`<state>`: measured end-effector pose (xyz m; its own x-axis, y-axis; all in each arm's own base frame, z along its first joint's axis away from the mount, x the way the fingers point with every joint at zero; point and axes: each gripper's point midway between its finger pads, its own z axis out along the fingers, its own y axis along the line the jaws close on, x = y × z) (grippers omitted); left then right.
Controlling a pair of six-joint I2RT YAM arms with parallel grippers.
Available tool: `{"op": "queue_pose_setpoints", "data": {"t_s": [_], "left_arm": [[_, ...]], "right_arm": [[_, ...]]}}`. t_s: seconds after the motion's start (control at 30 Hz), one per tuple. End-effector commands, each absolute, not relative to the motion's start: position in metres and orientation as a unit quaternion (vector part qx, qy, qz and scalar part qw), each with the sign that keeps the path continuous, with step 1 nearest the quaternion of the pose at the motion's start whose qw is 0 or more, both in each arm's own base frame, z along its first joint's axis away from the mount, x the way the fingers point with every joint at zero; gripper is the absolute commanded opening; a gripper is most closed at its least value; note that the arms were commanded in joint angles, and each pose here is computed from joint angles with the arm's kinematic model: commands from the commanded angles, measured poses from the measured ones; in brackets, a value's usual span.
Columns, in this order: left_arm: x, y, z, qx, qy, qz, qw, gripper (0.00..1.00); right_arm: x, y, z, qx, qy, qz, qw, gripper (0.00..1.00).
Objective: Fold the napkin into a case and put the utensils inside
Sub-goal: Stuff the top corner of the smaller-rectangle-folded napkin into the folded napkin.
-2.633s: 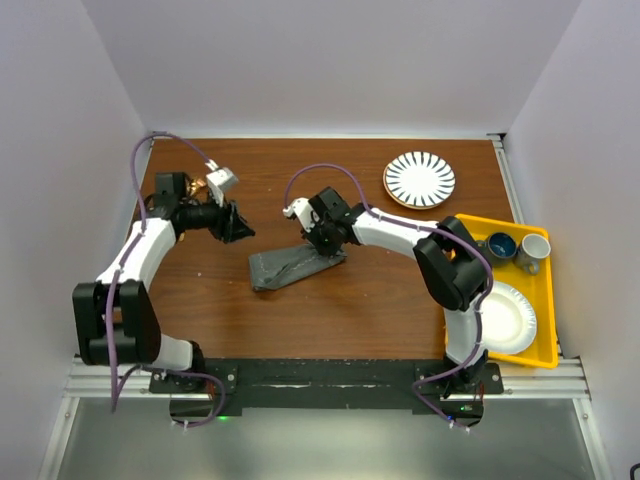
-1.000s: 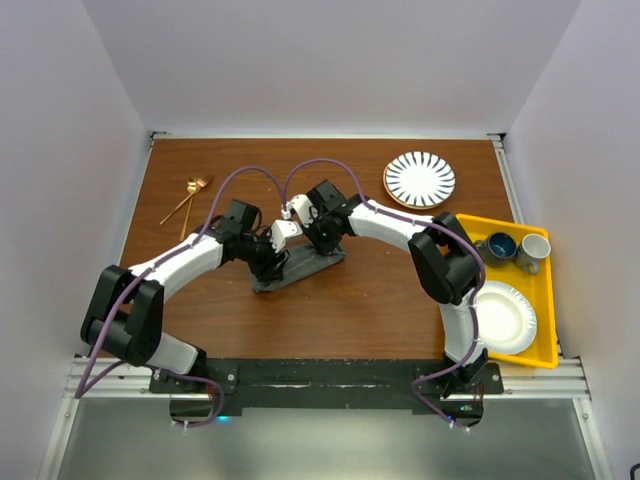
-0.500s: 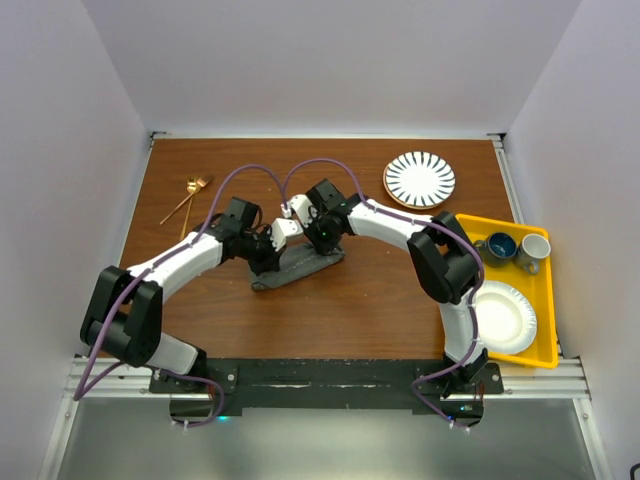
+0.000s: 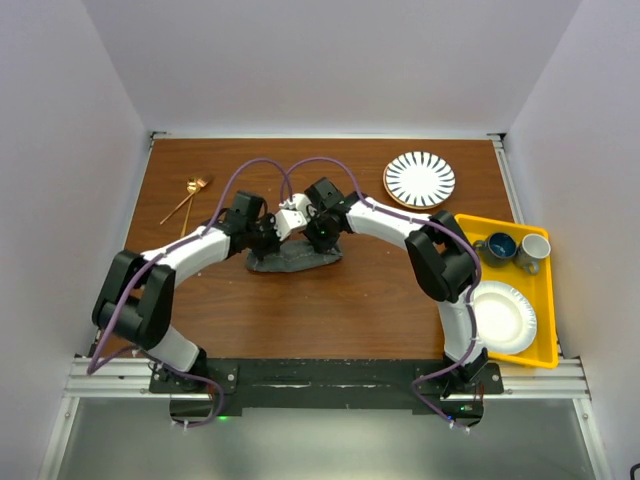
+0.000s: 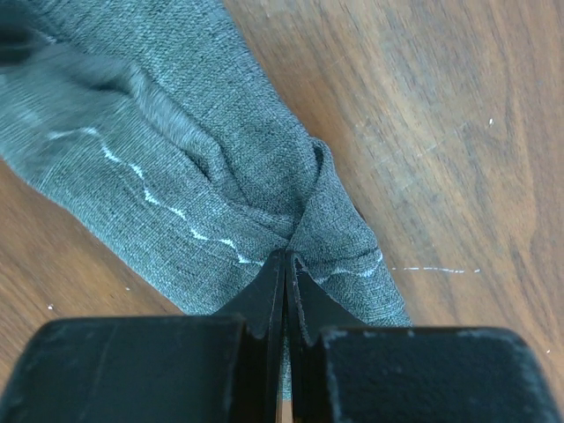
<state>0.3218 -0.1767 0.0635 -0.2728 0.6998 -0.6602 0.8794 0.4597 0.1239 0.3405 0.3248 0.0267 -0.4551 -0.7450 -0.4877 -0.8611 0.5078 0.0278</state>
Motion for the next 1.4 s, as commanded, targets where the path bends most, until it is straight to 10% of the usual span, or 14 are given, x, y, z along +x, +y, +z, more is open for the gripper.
{"op": "queue_pose_setpoints", "data": {"t_s": [0.0, 0.83, 1.03, 1.37], "left_arm": [[0.343, -0.173, 0.04, 0.529, 0.77, -0.093, 0.343, 0.0], [0.223, -0.187, 0.025, 0.625, 0.711, -0.217, 0.238, 0.0], [0.239, -0.196, 0.067, 0.546, 0.747, -0.261, 0.275, 0.43], [0.25, -0.206, 0.076, 0.516, 0.758, -0.275, 0.289, 0.59]], "right_arm": [[0.328, 0.312, -0.011, -0.492, 0.847, 0.123, 0.159, 0.0], [0.274, 0.297, 0.0, -0.545, 0.81, 0.191, 0.103, 0.0], [0.271, 0.296, -0.002, -0.547, 0.809, 0.191, 0.1, 0.0], [0.276, 0.298, -0.003, -0.545, 0.81, 0.19, 0.104, 0.0]]}}
